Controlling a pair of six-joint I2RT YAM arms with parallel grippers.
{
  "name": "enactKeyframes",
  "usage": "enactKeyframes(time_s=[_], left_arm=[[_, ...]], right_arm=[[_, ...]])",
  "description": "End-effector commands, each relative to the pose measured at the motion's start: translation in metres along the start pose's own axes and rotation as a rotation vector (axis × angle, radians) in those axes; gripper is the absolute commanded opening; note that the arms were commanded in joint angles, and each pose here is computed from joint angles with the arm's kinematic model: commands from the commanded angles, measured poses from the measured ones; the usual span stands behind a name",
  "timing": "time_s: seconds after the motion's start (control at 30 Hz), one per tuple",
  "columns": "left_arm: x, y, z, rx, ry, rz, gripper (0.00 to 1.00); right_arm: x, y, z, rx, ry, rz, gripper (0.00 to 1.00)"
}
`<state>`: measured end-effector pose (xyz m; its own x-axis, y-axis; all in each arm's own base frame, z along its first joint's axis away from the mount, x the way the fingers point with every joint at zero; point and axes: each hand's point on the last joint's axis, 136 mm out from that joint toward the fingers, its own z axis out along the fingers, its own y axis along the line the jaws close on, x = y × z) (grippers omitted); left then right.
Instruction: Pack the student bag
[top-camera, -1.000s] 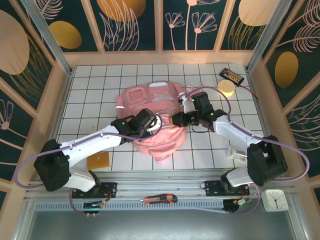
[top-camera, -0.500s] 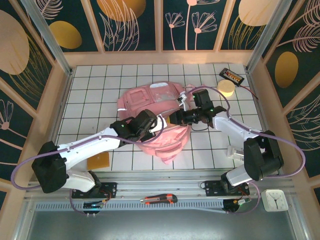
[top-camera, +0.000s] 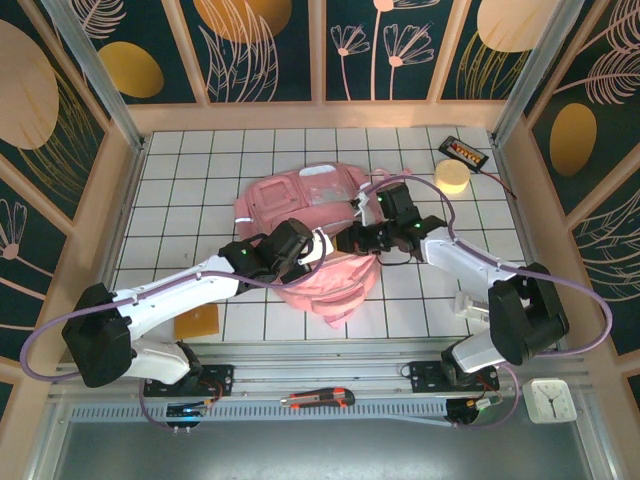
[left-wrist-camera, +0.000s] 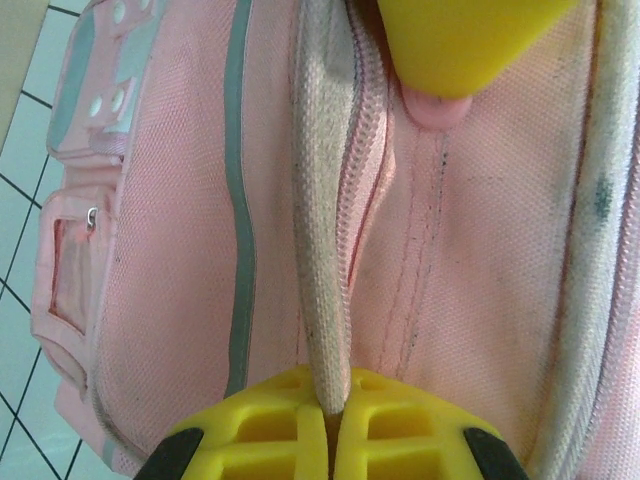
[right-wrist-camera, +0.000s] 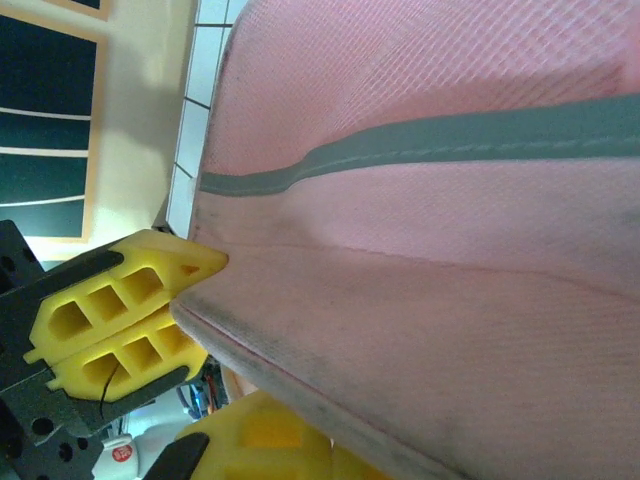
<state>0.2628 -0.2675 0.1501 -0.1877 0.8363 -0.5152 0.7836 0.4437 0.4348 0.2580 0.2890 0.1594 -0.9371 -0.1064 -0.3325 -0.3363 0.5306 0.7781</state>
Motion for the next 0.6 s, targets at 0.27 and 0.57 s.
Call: enactKeyframes(time_s=[0.27, 0.57], left_arm=[[-0.099, 0.001, -0.024, 0.081, -0.343, -0.09, 0.0], [-0.098, 0.005, -0.034, 0.072, -0.356, -0.126, 0.0]], right_arm=[[0.018, 0.053, 0.027, -0.156, 0.059, 0.011, 0.0], [0.015, 0.047, 0.03, -0.112, 0.022, 0.006, 0.0]])
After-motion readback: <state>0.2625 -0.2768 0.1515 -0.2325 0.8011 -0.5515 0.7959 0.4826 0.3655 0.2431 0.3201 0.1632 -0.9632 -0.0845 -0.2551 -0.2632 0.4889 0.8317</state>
